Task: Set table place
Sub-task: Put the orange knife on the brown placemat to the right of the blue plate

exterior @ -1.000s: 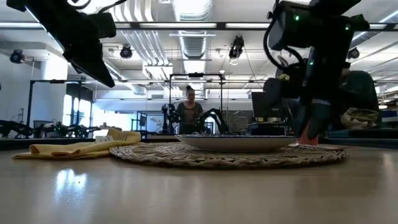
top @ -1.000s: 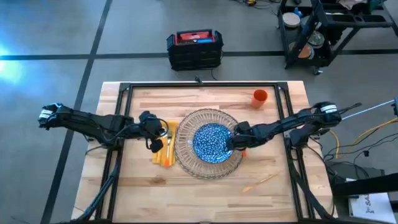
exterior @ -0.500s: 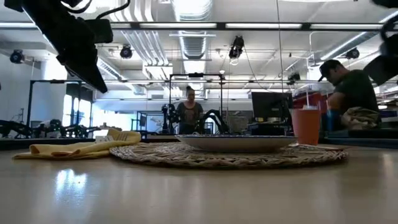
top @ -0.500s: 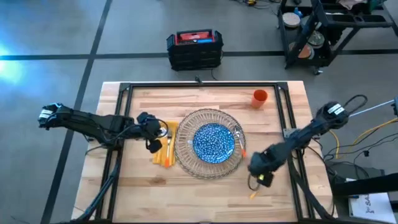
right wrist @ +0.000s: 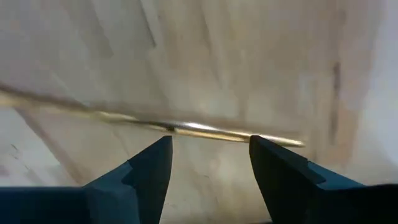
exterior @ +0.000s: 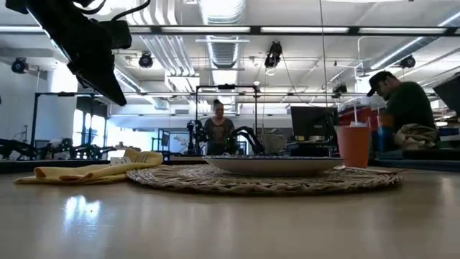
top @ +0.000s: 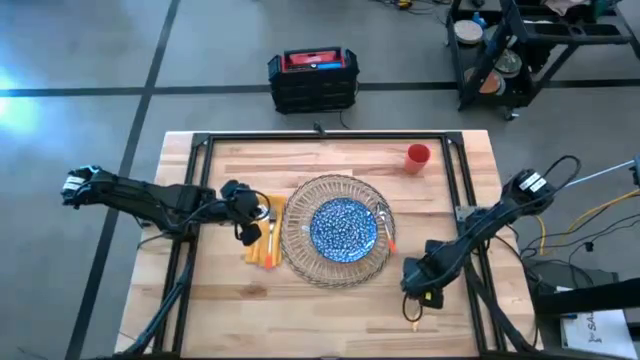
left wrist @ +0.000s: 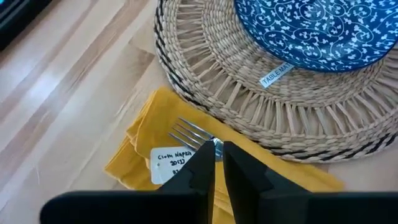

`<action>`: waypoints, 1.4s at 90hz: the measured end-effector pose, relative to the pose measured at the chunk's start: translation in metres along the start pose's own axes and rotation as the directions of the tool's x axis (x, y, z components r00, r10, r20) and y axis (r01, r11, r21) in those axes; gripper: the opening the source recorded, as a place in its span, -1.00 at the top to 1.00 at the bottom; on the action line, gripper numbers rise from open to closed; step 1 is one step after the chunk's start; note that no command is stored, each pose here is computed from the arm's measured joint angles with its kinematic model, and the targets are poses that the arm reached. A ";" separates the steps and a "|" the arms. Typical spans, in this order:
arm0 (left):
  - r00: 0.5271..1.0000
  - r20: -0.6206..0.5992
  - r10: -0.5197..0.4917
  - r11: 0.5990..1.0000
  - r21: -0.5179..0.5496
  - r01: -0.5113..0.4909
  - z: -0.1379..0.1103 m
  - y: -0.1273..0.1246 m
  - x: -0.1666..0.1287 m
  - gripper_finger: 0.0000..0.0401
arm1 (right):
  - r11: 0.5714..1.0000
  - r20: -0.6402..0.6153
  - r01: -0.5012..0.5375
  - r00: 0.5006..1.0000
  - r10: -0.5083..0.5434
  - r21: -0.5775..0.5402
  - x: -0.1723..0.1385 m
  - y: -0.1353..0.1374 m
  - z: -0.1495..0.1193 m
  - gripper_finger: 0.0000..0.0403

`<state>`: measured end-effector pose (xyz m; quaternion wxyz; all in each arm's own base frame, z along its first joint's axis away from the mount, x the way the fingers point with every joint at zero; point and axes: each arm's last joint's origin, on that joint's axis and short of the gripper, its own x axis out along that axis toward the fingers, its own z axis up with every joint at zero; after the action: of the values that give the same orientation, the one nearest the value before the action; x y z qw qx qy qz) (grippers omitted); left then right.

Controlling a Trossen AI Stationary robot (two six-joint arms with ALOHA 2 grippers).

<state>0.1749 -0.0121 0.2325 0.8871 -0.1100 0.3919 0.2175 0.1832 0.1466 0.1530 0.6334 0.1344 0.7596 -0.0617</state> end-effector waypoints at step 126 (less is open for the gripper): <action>0.999 -0.037 -0.029 1.000 0.003 0.029 -0.005 -0.002 0.001 0.90 | 0.927 -0.048 -0.100 0.991 0.125 0.362 0.004 0.109 -0.018 0.63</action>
<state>0.1730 -0.0150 0.2289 0.8830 -0.1180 0.4069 0.2019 0.1966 0.2556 0.1612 0.5735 0.2931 0.7485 -0.1580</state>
